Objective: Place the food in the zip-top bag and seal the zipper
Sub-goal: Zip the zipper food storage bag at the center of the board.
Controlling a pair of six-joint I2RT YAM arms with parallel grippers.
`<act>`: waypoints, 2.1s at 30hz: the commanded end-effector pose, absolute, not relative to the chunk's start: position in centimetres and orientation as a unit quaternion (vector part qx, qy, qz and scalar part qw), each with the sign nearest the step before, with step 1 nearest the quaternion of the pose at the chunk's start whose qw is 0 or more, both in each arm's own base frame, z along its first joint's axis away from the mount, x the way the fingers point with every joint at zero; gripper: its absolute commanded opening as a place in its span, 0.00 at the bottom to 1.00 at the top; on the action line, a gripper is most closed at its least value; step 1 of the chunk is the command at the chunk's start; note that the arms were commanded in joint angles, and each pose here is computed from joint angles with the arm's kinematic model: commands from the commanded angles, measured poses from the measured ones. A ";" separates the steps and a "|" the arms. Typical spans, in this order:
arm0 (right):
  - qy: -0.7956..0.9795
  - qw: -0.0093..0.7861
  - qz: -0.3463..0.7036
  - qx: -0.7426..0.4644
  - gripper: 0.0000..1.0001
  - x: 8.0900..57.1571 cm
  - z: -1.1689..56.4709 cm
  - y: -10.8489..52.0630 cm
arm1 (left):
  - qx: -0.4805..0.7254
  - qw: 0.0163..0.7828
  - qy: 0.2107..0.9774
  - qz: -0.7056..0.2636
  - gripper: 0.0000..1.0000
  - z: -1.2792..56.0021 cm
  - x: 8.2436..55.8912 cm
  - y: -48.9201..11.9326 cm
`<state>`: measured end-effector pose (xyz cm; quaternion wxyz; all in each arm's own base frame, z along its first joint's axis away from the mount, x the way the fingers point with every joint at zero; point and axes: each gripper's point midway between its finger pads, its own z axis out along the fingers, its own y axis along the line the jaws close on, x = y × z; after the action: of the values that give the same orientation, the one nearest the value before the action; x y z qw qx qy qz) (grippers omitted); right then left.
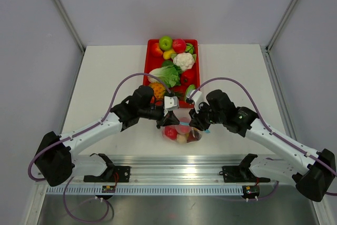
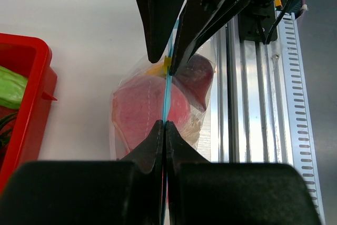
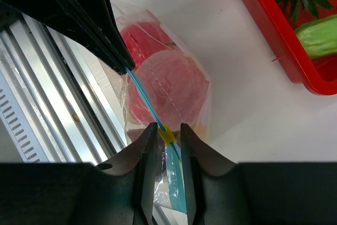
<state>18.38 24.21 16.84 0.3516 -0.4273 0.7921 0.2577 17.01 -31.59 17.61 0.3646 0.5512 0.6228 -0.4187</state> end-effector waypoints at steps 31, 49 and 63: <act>0.792 0.360 0.263 -0.417 0.01 17.8 17.8 23.4 | 0.487 0.448 0.651 -0.371 0.00 19.7 23.0 -29.4; 0.789 0.369 0.262 -0.415 0.01 17.6 18.5 23.0 | 0.418 0.506 0.693 -0.300 0.00 21.0 27.5 -23.6; 0.805 0.404 0.224 -0.371 0.00 19.3 19.5 21.9 | 0.416 0.489 0.685 -0.344 0.00 22.0 26.6 -24.6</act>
<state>18.64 23.86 19.23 0.3982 -0.4095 0.7777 0.2624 24.49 -25.07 19.51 0.4460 0.4344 0.6949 -0.3599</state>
